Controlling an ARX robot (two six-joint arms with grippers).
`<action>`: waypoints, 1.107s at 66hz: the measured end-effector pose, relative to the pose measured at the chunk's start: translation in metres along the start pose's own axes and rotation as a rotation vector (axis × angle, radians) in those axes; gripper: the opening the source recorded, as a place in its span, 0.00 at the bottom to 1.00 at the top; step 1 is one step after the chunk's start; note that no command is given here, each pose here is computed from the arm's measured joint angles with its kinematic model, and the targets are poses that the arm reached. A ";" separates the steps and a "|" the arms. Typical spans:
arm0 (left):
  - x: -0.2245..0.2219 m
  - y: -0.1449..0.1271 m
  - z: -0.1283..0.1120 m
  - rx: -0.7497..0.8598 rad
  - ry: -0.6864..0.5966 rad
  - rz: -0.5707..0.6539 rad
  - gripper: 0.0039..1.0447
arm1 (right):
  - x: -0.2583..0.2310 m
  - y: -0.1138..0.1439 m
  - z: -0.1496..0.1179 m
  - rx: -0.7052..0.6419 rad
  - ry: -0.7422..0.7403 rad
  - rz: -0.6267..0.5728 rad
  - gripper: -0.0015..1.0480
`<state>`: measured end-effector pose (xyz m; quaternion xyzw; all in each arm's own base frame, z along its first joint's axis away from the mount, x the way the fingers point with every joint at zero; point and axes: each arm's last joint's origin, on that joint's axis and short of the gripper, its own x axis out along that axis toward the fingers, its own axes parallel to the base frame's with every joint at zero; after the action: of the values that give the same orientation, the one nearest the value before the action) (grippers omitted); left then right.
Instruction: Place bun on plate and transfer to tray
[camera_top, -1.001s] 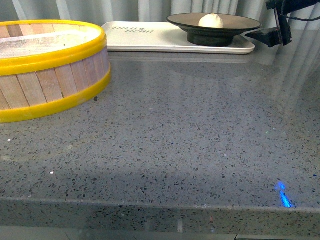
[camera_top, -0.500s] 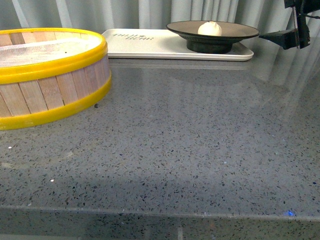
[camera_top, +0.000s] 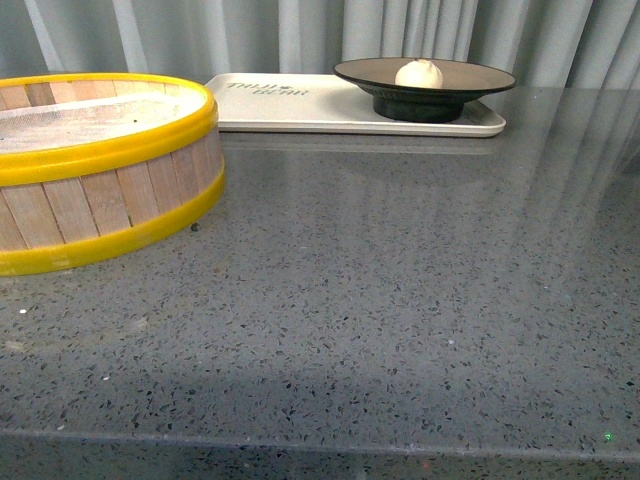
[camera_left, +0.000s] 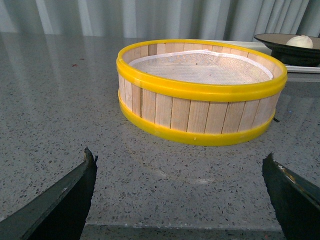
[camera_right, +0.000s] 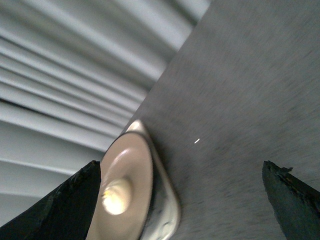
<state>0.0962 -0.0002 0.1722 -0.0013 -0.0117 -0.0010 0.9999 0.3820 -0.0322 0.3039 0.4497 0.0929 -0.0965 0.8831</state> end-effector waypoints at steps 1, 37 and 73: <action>0.000 0.000 0.000 0.000 0.000 0.000 0.94 | -0.006 -0.001 0.000 -0.019 -0.019 -0.005 0.92; 0.000 0.000 0.000 0.000 0.000 0.000 0.94 | -0.202 -0.125 -0.107 -0.915 -0.173 0.191 0.27; 0.000 0.000 0.000 0.000 0.000 0.001 0.94 | -0.220 -0.146 -0.120 -0.932 -0.189 0.198 0.02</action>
<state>0.0962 -0.0002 0.1722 -0.0013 -0.0117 -0.0006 0.9999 0.1233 -0.0001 0.1763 0.0024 0.0022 -0.0006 1.0000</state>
